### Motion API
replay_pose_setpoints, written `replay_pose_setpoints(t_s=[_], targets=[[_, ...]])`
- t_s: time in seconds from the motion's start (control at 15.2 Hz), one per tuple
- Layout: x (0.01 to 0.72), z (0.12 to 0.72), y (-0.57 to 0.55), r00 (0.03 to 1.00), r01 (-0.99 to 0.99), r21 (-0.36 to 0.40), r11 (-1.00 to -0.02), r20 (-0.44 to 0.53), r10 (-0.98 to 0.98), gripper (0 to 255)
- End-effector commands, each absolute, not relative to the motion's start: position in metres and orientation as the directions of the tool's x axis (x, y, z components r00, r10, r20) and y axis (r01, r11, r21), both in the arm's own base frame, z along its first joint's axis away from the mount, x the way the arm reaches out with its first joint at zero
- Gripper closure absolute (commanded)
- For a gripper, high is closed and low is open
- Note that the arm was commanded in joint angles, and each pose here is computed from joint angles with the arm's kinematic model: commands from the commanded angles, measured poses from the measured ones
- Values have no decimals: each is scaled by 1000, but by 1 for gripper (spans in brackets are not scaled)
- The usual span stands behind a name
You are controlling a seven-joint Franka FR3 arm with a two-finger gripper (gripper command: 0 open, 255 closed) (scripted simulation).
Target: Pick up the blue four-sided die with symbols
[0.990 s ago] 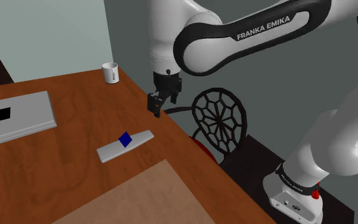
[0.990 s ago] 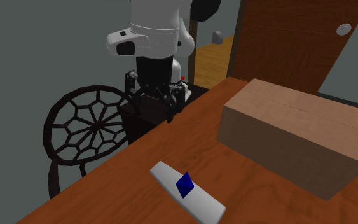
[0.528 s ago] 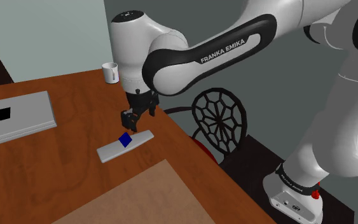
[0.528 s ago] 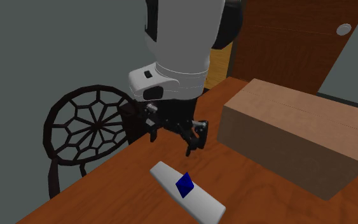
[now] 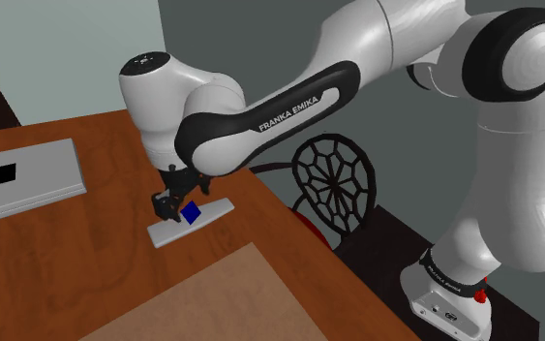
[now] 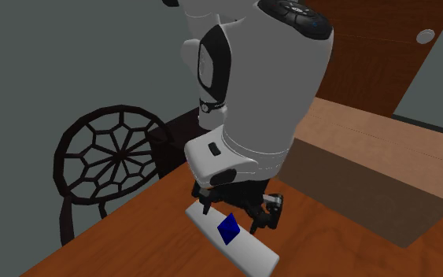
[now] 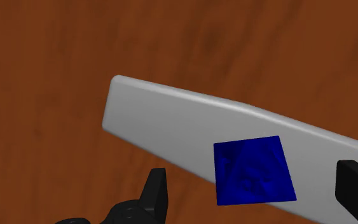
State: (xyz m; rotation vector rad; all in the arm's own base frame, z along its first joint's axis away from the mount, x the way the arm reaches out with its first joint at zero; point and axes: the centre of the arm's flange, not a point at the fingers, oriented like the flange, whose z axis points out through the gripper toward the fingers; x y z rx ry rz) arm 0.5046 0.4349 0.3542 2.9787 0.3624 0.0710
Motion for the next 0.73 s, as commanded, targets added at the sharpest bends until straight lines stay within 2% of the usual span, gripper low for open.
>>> replay_pose_setpoints(t_s=[0.0, 0.33, 0.4, 0.66], targets=[[506, 343, 436, 970, 235, 145, -961, 30, 242, 0], [506, 324, 436, 970, 235, 145, -961, 30, 242, 0], [506, 325, 437, 970, 235, 145, -961, 30, 242, 255], [506, 324, 437, 970, 235, 145, -961, 30, 242, 255]])
